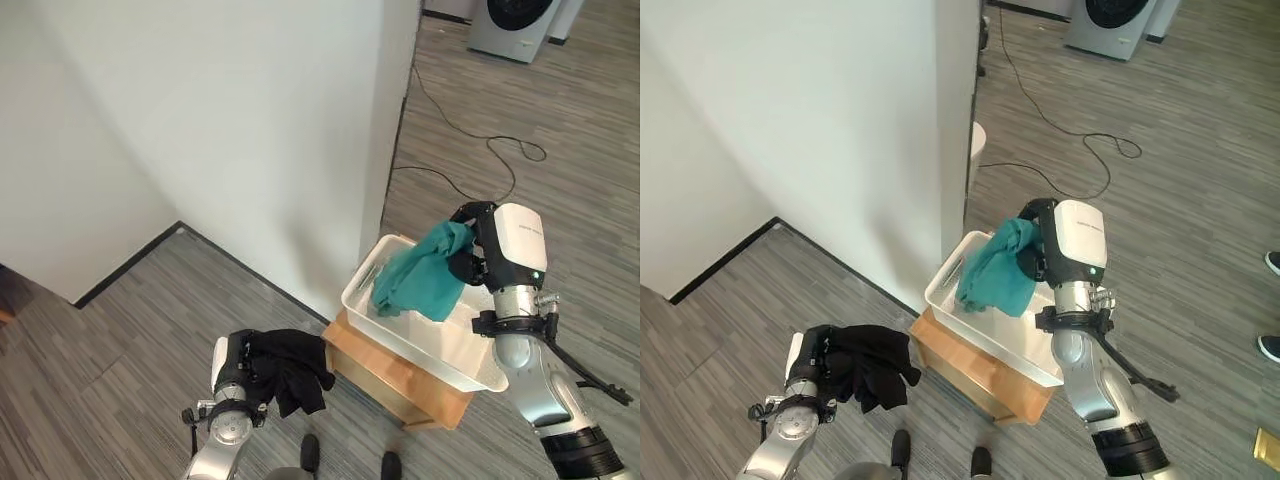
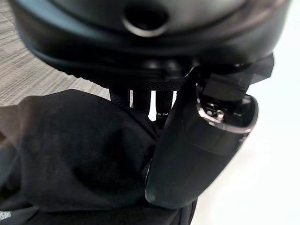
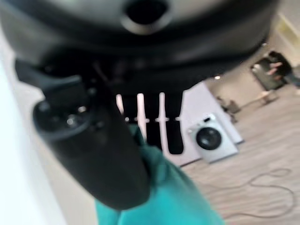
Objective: Pick up bed clothes into laundry basket.
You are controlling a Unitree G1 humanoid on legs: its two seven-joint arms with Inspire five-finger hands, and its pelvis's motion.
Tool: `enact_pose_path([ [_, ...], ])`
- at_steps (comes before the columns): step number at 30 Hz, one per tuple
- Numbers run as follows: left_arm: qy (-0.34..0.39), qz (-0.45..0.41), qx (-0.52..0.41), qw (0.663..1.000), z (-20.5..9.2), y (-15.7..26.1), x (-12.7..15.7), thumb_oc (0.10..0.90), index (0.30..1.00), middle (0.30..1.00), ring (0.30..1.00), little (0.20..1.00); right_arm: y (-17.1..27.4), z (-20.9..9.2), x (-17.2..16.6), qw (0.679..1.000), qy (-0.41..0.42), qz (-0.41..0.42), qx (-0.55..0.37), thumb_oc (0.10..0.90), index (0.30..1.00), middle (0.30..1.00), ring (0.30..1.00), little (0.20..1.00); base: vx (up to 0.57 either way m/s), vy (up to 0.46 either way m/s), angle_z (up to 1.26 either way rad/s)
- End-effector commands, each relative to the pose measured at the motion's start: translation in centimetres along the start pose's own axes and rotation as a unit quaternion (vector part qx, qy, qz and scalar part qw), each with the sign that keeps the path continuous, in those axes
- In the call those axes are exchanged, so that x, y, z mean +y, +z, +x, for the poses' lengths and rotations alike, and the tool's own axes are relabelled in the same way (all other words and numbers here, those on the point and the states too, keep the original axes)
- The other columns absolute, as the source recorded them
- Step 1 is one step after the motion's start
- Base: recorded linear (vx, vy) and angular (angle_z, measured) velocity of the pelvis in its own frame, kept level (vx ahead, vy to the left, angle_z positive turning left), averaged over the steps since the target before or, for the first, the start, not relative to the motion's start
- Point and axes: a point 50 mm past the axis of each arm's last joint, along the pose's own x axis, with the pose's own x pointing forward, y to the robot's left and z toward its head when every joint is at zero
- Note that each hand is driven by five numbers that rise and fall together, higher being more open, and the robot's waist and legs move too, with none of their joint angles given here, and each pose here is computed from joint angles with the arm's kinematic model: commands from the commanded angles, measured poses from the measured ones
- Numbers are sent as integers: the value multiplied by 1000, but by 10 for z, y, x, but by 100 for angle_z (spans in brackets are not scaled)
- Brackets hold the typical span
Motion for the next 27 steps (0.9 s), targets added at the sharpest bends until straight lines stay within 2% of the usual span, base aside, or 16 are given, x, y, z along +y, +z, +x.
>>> enact_pose_path([
  [1,11,4,-116,993,8,44,5,400,300,300,300,300,31,14,-35,991,-101,5,-91,400,300,300,300,300,33,-10,-6],
  [5,0,6,-114,994,8,42,1,400,300,300,300,300,21,19,-25,994,-80,-17,-71,400,300,300,300,300,0,0,0],
  [8,-11,8,-112,994,8,41,-3,400,300,300,300,300,10,35,-18,995,-68,-53,-53,400,300,300,300,300,16,-21,0],
  [13,-25,3,-117,993,10,42,-6,400,300,300,300,300,-2,73,-33,989,-89,-115,-26,400,300,300,300,300,-54,-37,3],
  [16,-25,-2,-120,992,11,44,-7,400,300,300,300,300,-2,80,-35,989,-93,-115,-20,400,300,300,300,300,-50,-10,12],
  [17,-24,-7,-115,993,11,43,-7,400,300,300,300,300,-7,81,-32,990,-89,-107,-3,780,869,869,869,869,-84,2,15],
  [18,-23,-7,-114,993,12,42,-7,400,300,300,300,300,-7,82,-30,991,-86,-100,1,800,900,900,900,900,-63,4,11],
  [25,2,-20,-104,994,18,43,0,400,300,300,300,300,-4,71,-21,994,-88,-63,3,800,900,900,900,900,-7,7,7],
  [27,21,-18,-101,995,21,44,5,400,300,300,300,300,4,60,-27,992,-122,-5,-2,800,900,900,900,900,16,13,1],
])
